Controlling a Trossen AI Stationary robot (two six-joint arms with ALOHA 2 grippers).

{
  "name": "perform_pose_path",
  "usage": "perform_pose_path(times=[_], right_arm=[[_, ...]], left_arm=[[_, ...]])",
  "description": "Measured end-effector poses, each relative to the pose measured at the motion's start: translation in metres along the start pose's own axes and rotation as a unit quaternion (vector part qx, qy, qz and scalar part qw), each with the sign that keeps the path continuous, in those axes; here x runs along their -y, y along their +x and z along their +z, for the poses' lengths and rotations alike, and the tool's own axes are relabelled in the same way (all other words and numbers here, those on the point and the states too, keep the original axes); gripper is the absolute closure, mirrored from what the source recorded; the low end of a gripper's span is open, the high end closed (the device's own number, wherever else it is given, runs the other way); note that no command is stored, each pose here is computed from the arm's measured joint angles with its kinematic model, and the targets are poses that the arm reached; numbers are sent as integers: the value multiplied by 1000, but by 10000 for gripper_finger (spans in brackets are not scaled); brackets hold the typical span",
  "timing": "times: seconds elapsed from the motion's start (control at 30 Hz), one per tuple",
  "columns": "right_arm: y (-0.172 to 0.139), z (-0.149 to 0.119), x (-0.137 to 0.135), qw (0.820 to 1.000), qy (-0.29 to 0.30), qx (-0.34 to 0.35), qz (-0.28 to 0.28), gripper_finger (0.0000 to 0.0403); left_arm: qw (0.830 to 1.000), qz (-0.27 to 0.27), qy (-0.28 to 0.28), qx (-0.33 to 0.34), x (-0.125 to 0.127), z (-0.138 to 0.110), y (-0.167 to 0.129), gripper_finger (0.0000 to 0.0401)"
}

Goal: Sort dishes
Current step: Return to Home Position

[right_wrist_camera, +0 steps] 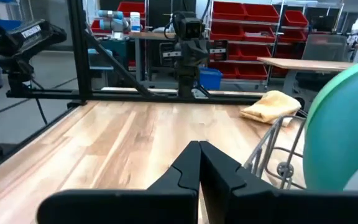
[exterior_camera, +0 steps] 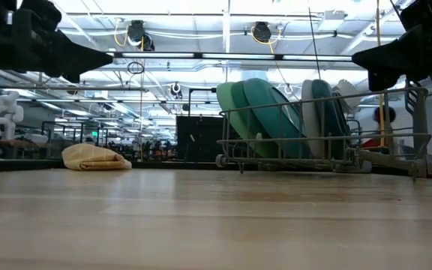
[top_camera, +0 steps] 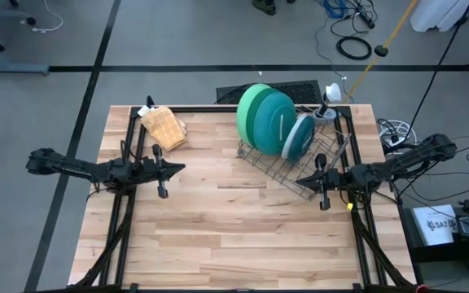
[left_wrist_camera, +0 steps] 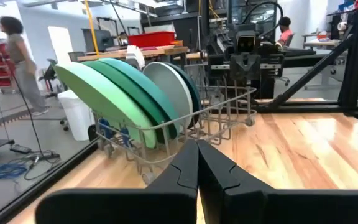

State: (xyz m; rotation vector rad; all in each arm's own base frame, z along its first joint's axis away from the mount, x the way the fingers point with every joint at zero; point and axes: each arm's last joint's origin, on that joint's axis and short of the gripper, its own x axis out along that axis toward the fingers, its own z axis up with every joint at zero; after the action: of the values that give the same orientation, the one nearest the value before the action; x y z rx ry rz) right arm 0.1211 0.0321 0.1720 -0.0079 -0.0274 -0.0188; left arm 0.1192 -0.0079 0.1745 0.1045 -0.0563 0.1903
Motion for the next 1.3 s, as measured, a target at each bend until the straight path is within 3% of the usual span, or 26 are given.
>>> perform_pose_path(times=[0.3, 0.63, 1.17, 1.3], right_arm=[[-17, 1, 7, 1000, -8, 3, -13, 403], [-28, 4, 12, 999, -20, 18, -34, 403], [-28, 4, 12, 999, 3, 18, -30, 403], [-28, 4, 12, 998, 55, 20, -28, 403]], left_arm=[[1000, 1, -12, 8, -7, 0, -20, 400], [999, -8, -18, -46, -8, 0, -25, 400], [998, -11, -28, -48, -8, 0, -25, 373], [998, -11, -28, -48, -8, 0, -25, 372]])
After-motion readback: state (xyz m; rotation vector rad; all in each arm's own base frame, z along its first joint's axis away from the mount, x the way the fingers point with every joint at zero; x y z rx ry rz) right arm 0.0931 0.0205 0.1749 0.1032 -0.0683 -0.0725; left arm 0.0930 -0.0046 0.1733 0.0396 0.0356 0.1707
